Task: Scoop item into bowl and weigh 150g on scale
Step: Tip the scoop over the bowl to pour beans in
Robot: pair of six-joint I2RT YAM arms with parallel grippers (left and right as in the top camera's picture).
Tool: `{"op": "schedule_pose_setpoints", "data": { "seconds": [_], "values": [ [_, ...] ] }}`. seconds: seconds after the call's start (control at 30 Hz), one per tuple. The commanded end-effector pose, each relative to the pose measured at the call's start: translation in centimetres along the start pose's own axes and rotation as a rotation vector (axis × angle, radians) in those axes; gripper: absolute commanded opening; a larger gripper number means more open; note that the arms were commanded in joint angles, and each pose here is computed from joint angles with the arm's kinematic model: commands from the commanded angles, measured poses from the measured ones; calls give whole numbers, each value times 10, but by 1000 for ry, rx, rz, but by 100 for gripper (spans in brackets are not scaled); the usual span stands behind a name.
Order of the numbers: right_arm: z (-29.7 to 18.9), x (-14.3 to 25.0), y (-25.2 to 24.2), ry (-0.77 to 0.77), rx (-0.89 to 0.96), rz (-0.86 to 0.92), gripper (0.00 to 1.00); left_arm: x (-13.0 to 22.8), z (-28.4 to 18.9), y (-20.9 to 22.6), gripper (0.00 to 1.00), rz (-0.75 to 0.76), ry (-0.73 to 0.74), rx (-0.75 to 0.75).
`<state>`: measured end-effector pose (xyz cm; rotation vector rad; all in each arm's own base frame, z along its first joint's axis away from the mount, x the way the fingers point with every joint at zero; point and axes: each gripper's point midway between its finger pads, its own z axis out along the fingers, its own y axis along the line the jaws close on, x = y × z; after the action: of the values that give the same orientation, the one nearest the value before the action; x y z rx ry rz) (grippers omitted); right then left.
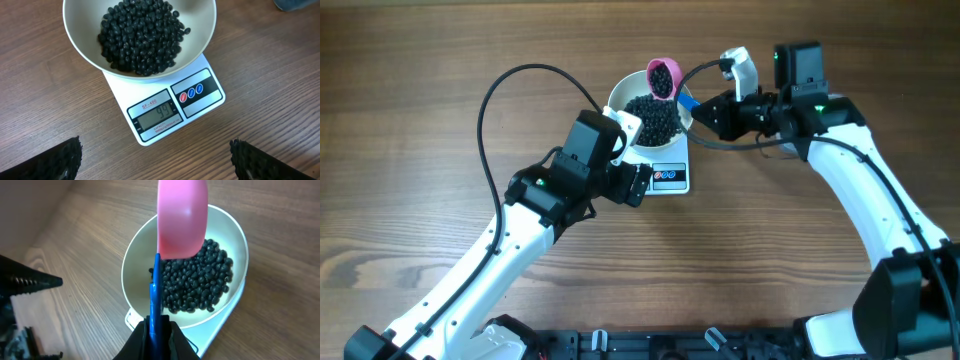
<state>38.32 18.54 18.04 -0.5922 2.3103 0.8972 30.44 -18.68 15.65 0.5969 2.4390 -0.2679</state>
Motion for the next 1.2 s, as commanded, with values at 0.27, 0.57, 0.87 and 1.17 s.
{"op": "schedule_pose_setpoints", "data": {
  "seconds": [0.27,0.57,0.87,1.17],
  "values": [
    [-4,-3,11,15,113,-212,4,3,2,0,100,12,10,8],
    [-19,-12,15,-14,150,-294,4,3,2,0,100,12,10,8],
    [-20,-18,5,-20,214,-388,4,3,2,0,100,12,10,8],
    [-22,-14,-2,5,254,-411,4,3,2,0,100,12,10,8]
  ]
}}
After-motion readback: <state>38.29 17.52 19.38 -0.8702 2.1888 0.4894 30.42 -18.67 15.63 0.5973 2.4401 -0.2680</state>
